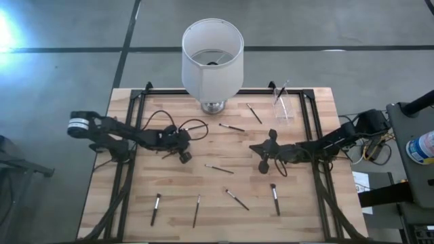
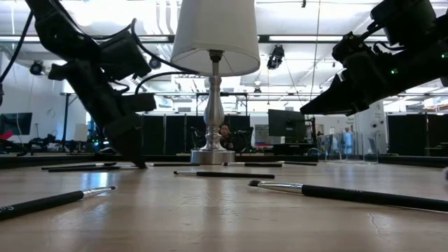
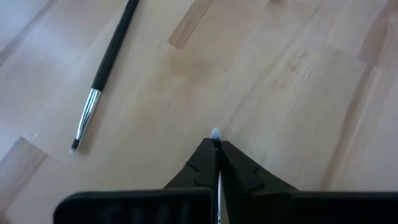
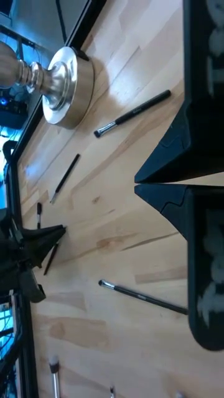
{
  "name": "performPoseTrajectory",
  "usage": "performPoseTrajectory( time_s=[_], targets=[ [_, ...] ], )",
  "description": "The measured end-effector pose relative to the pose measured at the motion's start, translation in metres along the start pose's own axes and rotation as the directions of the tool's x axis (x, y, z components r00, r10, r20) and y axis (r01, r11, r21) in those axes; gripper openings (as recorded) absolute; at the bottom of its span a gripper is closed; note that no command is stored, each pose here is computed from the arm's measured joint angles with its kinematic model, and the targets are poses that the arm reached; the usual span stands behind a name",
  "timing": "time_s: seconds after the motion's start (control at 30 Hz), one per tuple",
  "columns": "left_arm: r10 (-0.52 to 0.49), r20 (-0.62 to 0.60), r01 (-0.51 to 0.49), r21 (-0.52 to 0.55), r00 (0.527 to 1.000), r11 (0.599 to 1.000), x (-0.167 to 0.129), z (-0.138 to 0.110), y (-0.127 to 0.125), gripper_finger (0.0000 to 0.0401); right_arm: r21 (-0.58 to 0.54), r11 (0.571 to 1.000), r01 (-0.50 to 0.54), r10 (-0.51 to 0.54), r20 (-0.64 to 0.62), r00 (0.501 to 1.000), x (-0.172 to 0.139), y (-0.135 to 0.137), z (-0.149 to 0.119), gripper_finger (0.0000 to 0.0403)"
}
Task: Put items in baskets/containers
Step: Put the eyeshadow brush into the transparent organizer
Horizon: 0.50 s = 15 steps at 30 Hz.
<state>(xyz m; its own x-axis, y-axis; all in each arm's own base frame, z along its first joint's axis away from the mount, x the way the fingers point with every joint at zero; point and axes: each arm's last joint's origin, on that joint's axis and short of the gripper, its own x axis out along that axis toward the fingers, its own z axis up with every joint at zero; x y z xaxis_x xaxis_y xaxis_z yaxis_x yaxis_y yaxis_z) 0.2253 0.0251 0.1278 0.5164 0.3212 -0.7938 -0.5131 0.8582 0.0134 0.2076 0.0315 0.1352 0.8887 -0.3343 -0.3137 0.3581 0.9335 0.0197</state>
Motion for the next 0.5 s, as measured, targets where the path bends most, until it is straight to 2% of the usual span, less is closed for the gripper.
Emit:
performPoseTrajectory(
  time_s=[0.27, 0.5],
  targets=[
    [-0.042, 0.098, 0.044, -0.026, 0.994, 0.999, -0.020, 0.010, 0.002, 0.0002, -0.001, 1.000, 0.000, 0.000, -0.002, 1.000, 0.000, 0.000, 0.000, 0.0009],
    [-0.094, 0.233, 0.106, -0.040, 0.968, 0.994, -0.036, 0.016, 0.001, 0.0001, -0.005, 1.000, 0.002, -0.002, -0.008, 1.000, 0.000, 0.000, -0.001, 0.0009]
  ],
)
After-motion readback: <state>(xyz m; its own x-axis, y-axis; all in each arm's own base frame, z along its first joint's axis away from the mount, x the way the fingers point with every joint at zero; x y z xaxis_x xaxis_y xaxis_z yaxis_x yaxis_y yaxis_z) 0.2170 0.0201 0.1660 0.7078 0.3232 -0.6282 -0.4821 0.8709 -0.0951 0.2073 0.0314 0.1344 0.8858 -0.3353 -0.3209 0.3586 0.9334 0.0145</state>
